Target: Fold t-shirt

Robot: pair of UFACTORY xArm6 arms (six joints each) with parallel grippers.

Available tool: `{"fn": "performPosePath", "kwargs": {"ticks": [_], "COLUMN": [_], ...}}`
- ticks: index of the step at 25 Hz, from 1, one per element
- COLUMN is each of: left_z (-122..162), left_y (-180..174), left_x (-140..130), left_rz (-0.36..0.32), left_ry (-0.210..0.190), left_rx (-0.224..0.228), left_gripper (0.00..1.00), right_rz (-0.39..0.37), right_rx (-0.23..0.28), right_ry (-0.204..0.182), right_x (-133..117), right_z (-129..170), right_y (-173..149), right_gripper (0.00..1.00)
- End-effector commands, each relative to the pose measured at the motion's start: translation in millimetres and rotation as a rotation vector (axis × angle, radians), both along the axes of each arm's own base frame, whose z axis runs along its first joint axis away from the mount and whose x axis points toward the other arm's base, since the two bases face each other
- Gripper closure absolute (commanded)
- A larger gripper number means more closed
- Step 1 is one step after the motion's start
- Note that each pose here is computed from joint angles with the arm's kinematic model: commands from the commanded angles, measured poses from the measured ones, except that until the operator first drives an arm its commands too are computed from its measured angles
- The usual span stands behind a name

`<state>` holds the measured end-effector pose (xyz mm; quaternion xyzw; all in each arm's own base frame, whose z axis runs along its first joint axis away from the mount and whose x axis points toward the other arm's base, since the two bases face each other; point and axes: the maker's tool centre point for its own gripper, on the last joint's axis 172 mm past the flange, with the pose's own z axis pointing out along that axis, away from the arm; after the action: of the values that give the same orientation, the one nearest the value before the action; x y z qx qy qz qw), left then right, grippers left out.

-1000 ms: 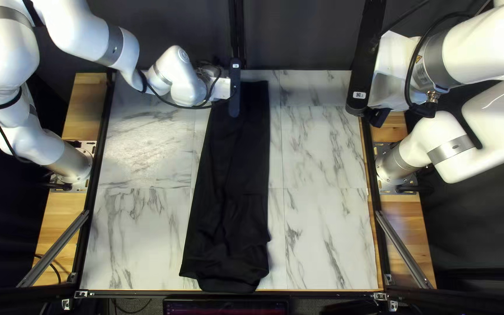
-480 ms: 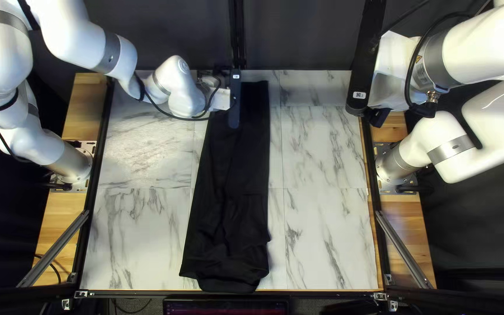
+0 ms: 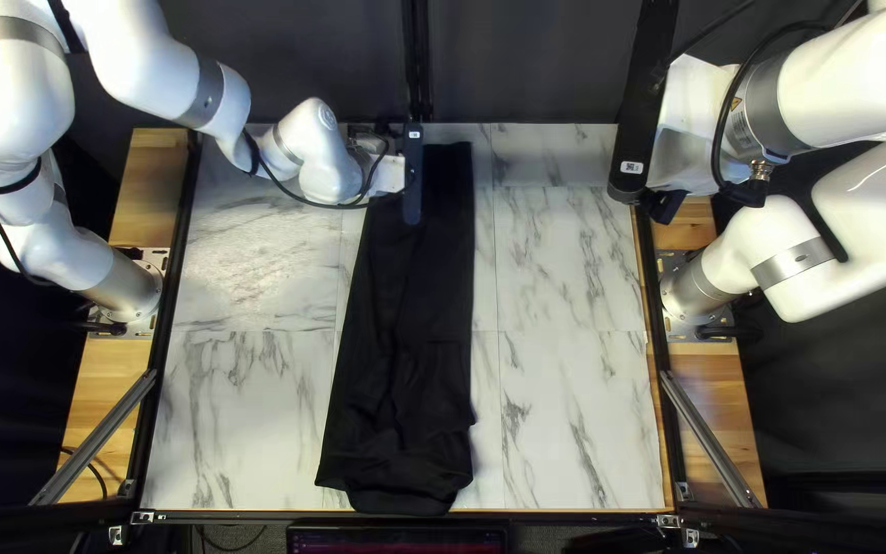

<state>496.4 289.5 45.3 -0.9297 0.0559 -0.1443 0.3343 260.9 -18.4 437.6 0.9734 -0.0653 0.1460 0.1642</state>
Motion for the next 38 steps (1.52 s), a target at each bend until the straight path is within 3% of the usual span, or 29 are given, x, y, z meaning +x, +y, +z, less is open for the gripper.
{"fn": "performPosePath", "kwargs": {"ticks": [1,22,38], "left_z": [3,-6,8], "left_y": [8,0,21], "left_x": [-1,-4,-14], "left_rz": [0.004,0.008,0.027], "left_ry": [0.005,0.005,0.037], "left_rx": [0.011,0.01,0.062], "left_gripper": [0.0,0.0,0.0], "right_rz": [0.0,0.0,0.0], "right_rx": [0.0,0.0,0.0], "right_ry": [0.0,0.0,0.0], "right_x": [0,0,0], "right_z": [0,0,0], "right_y": [0,0,0], "right_gripper": [0.0,0.0,0.0]}}
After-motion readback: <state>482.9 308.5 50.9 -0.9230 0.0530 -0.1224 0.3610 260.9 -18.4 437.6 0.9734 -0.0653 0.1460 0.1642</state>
